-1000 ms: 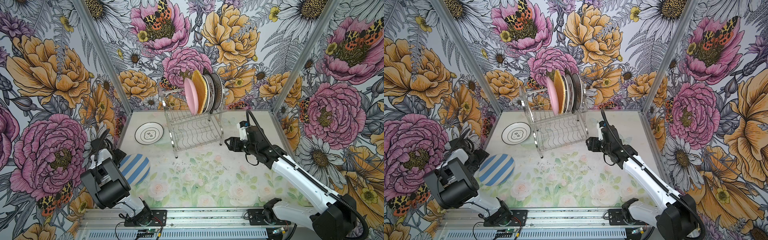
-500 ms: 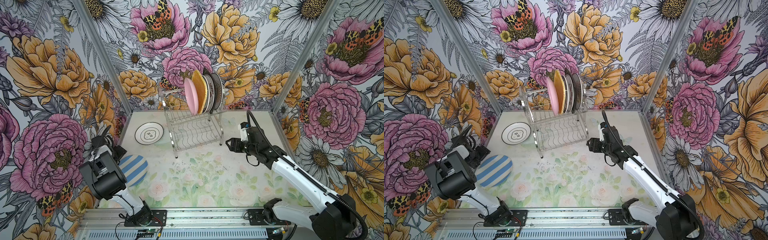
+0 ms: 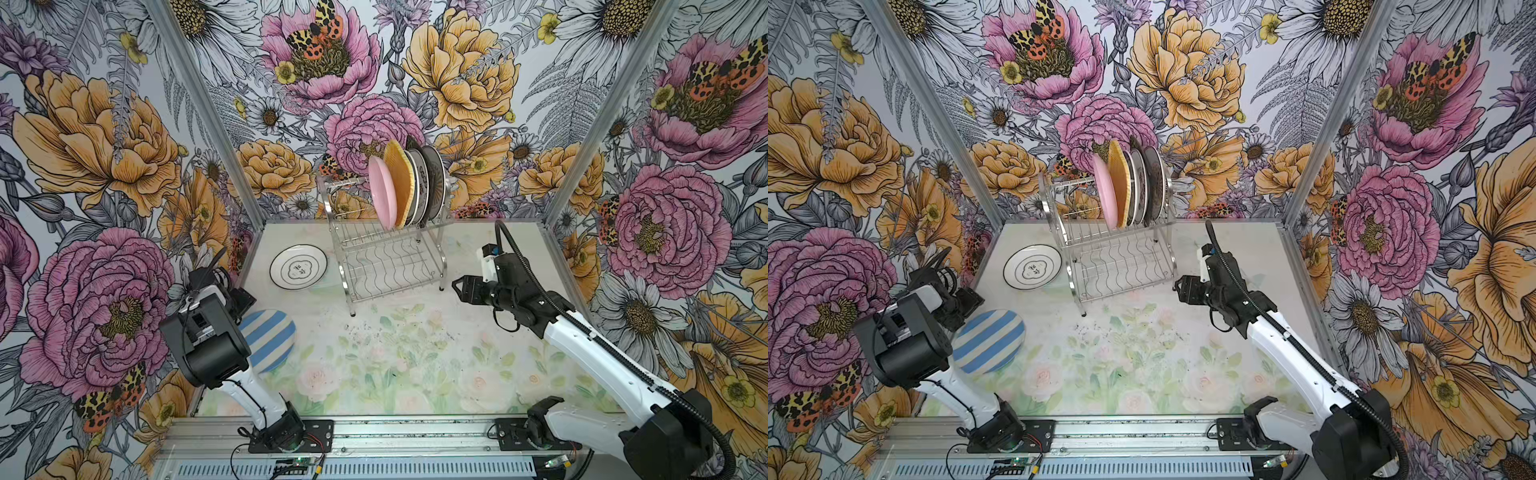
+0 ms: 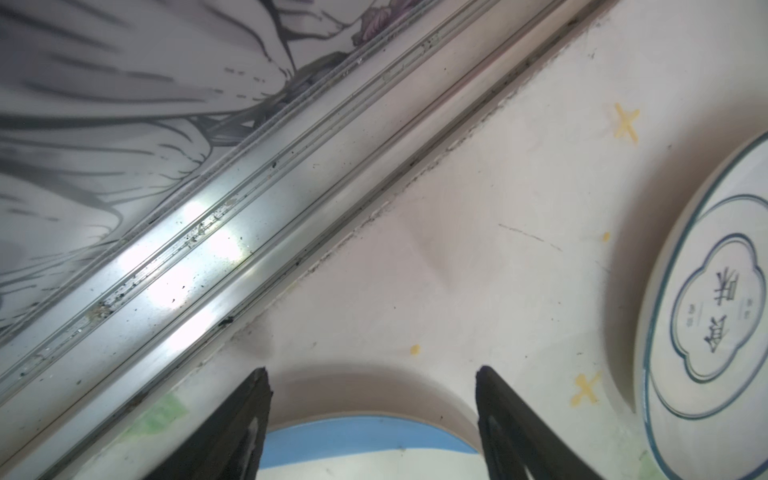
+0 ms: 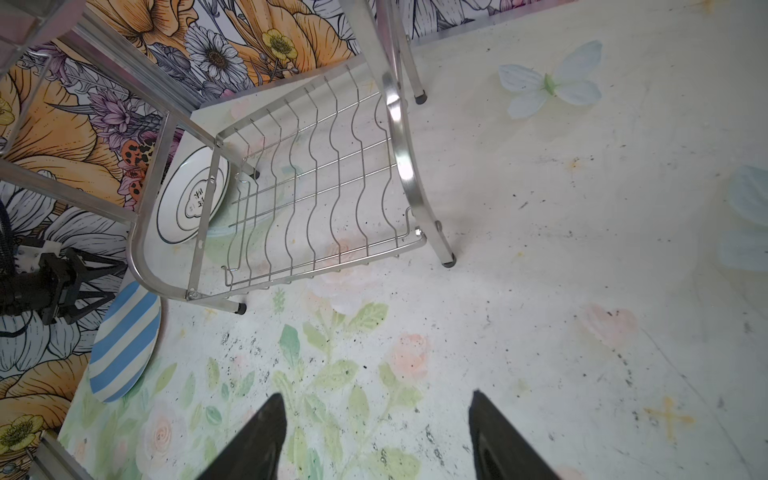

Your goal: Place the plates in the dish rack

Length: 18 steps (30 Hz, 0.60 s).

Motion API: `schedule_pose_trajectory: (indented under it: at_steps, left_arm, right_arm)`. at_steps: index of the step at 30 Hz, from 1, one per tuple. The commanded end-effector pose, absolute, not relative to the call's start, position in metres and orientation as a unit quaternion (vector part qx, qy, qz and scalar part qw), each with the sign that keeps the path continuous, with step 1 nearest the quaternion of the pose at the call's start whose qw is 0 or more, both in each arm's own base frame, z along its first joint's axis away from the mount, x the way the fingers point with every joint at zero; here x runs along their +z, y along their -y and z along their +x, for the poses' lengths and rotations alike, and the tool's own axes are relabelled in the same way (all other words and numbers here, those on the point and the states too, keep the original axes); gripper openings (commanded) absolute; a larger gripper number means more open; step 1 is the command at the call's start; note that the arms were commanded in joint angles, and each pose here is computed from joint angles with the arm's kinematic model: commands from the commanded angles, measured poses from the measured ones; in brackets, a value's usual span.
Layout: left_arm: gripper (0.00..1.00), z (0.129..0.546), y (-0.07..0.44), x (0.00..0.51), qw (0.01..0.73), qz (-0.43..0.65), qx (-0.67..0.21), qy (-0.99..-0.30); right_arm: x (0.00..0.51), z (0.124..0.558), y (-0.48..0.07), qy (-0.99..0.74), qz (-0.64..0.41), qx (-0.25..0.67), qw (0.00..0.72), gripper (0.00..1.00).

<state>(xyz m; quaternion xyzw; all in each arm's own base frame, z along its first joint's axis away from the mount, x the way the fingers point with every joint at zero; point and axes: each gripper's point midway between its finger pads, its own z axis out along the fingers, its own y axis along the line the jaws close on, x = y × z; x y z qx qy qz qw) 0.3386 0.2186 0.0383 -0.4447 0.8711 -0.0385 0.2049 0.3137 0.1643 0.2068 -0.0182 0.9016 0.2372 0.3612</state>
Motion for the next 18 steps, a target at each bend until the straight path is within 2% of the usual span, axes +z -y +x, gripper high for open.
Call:
schedule_pose_trajectory:
  at_steps: [1, 18]
  left_arm:
    - [0.78, 0.342, -0.225, 0.042, 0.213, -0.436, -0.018, -0.874]
    - [0.78, 0.309, -0.202, 0.029, 0.154, -0.445, -0.021, -0.882]
  right_arm:
    - [0.219, 0.313, -0.164, -0.891, -0.021, 0.248, 0.379, 0.7]
    - [0.22, 0.313, -0.161, -0.89, -0.022, 0.246, 0.383, 0.7]
